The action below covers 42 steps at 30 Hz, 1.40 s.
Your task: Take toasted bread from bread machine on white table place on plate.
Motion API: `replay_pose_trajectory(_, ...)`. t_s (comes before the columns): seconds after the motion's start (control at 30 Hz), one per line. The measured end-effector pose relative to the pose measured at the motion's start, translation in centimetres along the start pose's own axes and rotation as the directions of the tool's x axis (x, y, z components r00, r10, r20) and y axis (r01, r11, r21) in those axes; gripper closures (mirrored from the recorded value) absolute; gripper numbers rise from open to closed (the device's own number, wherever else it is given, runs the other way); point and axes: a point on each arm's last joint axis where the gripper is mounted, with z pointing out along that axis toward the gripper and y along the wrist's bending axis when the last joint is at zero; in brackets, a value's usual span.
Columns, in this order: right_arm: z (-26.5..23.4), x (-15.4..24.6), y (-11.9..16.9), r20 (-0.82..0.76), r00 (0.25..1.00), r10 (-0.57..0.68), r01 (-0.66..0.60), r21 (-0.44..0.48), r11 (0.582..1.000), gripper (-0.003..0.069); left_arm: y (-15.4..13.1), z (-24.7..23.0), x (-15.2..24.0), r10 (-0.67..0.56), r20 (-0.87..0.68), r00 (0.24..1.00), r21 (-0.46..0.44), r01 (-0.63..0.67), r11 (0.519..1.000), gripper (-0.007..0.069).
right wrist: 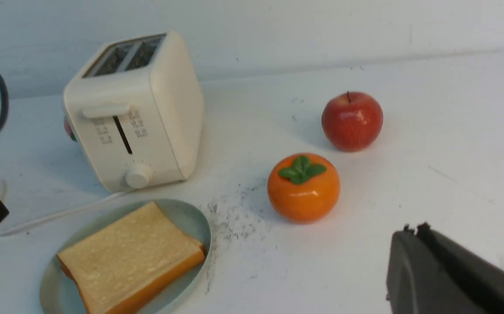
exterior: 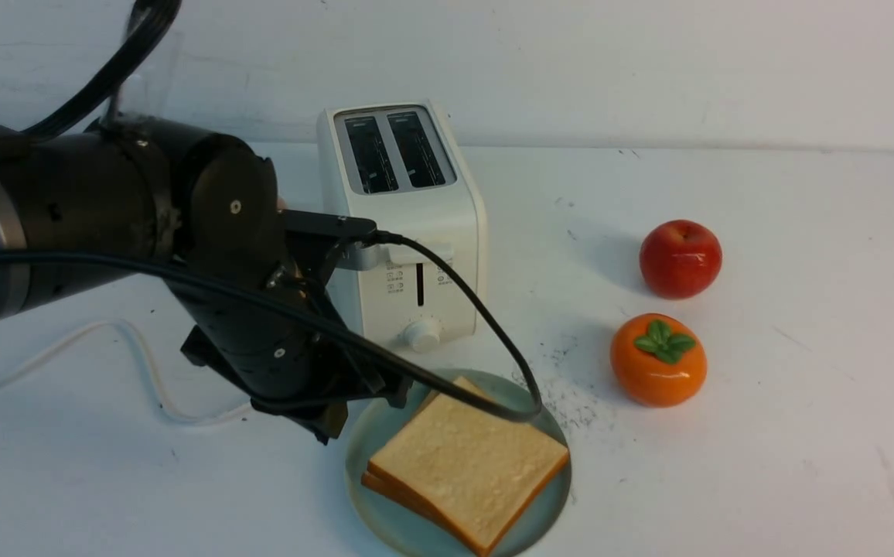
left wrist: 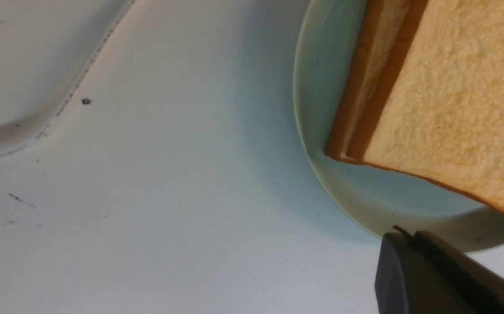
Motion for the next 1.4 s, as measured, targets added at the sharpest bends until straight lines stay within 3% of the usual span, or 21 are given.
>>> replay_pose_trajectory(0.4, 0.8, 2.8, -0.3, -0.146, 0.989, 0.016, -0.018, -0.01, 1.0, 0.0664, 0.0, 0.0, 0.0, 0.0, -0.001, 1.0, 0.0, 0.0, 1.0, 0.0639)
replay_pose_trajectory(0.77, 0.2, 2.9, -0.2, -0.088, 0.996, 0.002, -0.004, -0.016, 1.0, 0.0657, -0.1, 0.0, -0.2, -0.005, 0.02, 1.0, 0.011, 0.005, 1.0, 0.0638)
replay_pose_trajectory(0.9, 0.8, 4.5, -0.8, -0.112, 0.994, 0.005, -0.002, 0.025, 1.0, 0.0655, -0.3, 0.0, -0.4, -0.024, 0.04, 0.999, 0.038, 0.022, 0.999, 0.0638)
replay_pose_trajectory(1.1, 2.0, 7.9, -2.3, -0.179, 0.982, -0.064, 0.081, 0.091, 0.993, 0.065, -0.5, 0.0, -0.3, -0.043, 0.036, 0.998, 0.06, 0.041, 0.997, 0.0636)
replay_pose_trajectory(1.4, 2.0, 7.7, -3.4, -0.18, 0.938, -0.297, 0.326, 0.16, 0.932, 0.0645, -0.5, 0.0, -0.4, -0.037, 0.038, 0.999, 0.054, 0.035, 0.998, 0.0636)
